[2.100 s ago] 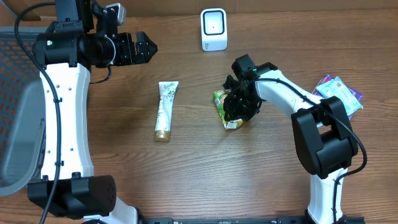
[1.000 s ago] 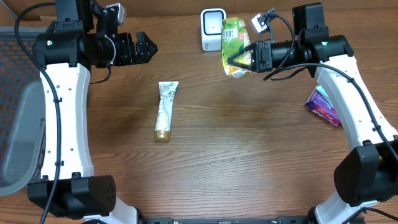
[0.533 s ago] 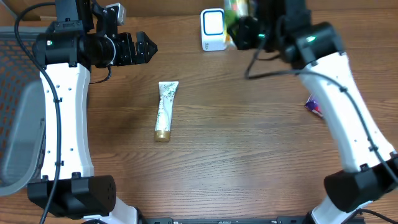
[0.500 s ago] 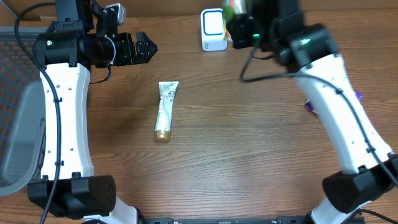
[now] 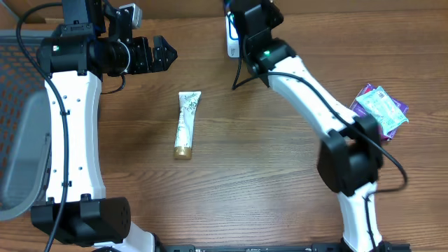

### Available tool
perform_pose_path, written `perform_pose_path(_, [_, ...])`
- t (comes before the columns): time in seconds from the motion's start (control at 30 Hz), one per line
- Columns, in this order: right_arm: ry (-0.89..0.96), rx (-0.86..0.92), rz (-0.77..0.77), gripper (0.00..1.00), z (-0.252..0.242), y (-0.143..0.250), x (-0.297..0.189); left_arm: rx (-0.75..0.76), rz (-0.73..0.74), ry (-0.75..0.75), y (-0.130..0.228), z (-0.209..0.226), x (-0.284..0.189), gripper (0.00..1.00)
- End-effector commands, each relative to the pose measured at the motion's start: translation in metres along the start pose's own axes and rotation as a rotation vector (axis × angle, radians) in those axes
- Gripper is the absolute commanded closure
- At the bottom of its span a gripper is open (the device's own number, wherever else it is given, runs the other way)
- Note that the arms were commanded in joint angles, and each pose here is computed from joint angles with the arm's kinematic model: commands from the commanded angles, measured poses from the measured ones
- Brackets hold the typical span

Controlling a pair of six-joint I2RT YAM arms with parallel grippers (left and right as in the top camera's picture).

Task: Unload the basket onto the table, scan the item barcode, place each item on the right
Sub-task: 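Hold the green juice box's barcode up to the white scanner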

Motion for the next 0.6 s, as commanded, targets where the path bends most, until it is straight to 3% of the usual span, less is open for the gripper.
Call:
perform_pose_path(0.0, [0.098, -0.193, 0.031, 0.96, -0.001, 0.006, 0.020, -0.001, 0.004, 0.004, 0.000, -0.002, 0.002, 0.01])
perform_pose_path(0.27, [0.123, -0.262, 0.052, 0.96, 0.038, 0.034, 0.062, -0.001, 0.004, 0.004, 0.000, -0.002, 0.002, 0.00])
perform_pose_path(0.57, [0.111, -0.252, 0.045, 0.96, 0.047, 0.046, 0.077, -0.001, 0.004, 0.004, 0.000, -0.002, 0.002, 0.01])
Point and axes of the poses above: each gripper's point midway between its finger pads, its own x axis out along the fingers, its own z axis along the line the jaws close on, y = z × x, the point moved 4 cm from there along -x, back along the fingers, and after that the axes turned 5 degrees about -x, right-handed, at the moved point
